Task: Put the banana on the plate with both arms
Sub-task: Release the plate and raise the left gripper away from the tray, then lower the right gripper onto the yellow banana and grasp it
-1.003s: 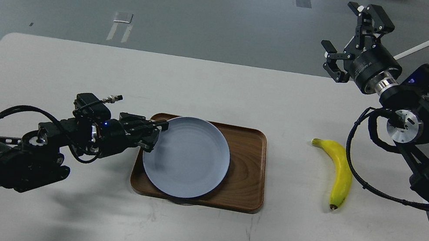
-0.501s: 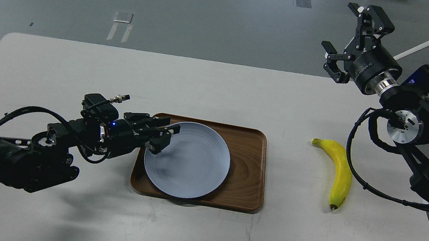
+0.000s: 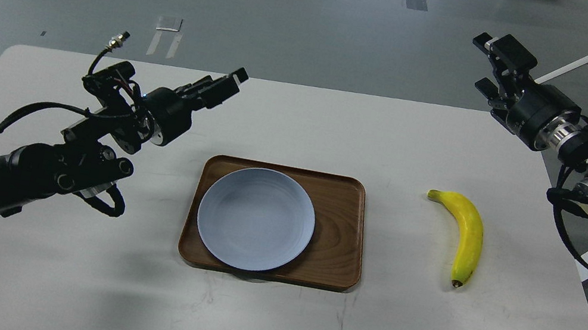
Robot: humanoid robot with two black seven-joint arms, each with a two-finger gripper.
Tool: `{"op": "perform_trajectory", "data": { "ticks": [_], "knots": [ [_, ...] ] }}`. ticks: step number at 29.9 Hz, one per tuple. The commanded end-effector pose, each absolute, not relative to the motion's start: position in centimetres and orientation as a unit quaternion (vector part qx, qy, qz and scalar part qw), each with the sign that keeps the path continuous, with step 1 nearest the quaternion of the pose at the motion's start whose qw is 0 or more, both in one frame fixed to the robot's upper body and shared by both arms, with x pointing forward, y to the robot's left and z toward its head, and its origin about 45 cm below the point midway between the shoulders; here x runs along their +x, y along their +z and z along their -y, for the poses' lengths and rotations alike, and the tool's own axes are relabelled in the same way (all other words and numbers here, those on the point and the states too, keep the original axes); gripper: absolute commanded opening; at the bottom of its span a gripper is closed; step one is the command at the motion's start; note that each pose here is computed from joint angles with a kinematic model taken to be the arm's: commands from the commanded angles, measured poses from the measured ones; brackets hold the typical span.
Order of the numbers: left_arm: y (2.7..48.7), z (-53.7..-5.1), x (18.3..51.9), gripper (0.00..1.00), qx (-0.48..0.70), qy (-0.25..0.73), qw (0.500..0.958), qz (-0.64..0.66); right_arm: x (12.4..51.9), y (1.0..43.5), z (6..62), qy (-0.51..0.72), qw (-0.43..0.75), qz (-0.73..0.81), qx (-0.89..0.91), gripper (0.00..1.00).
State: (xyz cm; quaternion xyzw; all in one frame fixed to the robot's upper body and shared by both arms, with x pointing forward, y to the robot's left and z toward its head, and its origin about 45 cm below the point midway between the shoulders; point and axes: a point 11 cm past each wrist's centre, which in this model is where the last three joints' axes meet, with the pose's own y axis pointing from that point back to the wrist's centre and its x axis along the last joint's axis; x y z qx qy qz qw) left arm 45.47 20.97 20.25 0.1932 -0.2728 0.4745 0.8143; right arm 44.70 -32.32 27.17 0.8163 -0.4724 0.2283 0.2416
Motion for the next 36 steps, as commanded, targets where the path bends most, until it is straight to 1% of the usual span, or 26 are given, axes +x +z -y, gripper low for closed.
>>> {"op": "perform_trajectory", "data": {
  "ticks": [1,2,3,4,7,9,11,15,18,20,21,25,27,32,36],
  "knots": [
    [23.8,-21.6,47.4,0.98,0.108,0.502,0.844,0.153,41.5,25.8,33.8,0.333,0.347,0.383,0.788,1.00],
    [24.7,-22.2,47.7,0.98,0.073,0.511,0.849,0.113,40.6,25.4,34.9,0.347,0.375,0.364,0.779,1.00],
    [24.8,-22.2,47.7,0.98,0.073,0.511,0.849,0.113,40.6,25.4,34.9,0.347,0.375,0.364,0.779,1.00],
    [25.6,-22.8,48.1,0.98,0.038,0.522,0.848,0.081,39.7,25.0,36.0,0.355,0.399,0.347,0.771,1.00],
    [24.9,-24.2,48.7,0.98,0.047,0.556,0.829,-0.022,38.5,24.5,38.5,0.345,0.434,0.343,0.758,1.00],
    [23.8,-25.1,48.4,0.98,0.050,0.569,0.819,-0.064,38.1,24.9,40.0,0.339,0.445,0.353,0.750,1.00],
    [23.5,-25.4,48.3,0.98,0.045,0.571,0.816,-0.075,37.7,25.1,40.7,0.333,0.449,0.357,0.749,1.00],
    [23.3,-25.7,48.1,0.98,0.042,0.570,0.817,-0.081,37.2,26.6,40.5,0.290,0.416,0.378,0.775,1.00],
    [22.9,-25.9,47.9,0.98,0.043,0.573,0.814,-0.083,38.1,27.7,40.7,0.285,0.407,0.385,0.777,1.00],
    [22.9,-26.0,47.9,0.98,0.043,0.573,0.814,-0.082,37.6,26.5,40.0,0.277,0.408,0.376,0.785,1.00],
    [22.9,-26.1,47.9,0.98,0.044,0.574,0.814,-0.081,37.0,25.1,39.0,0.267,0.404,0.367,0.795,1.00],
    [22.7,-26.6,47.8,0.98,0.047,0.577,0.811,-0.081,36.2,22.7,37.1,0.255,0.405,0.349,0.806,1.00],
    [22.6,-26.7,47.8,0.98,0.050,0.579,0.810,-0.080,35.6,20.7,36.8,0.246,0.444,0.331,0.796,1.00],
    [21.9,-27.0,47.4,0.98,0.056,0.581,0.808,-0.083,35.3,18.6,36.0,0.251,0.484,0.305,0.781,0.99],
    [21.3,-27.3,47.1,0.98,0.061,0.582,0.806,-0.088,34.8,17.2,37.0,0.229,0.520,0.310,0.762,0.99]
  ]
}}
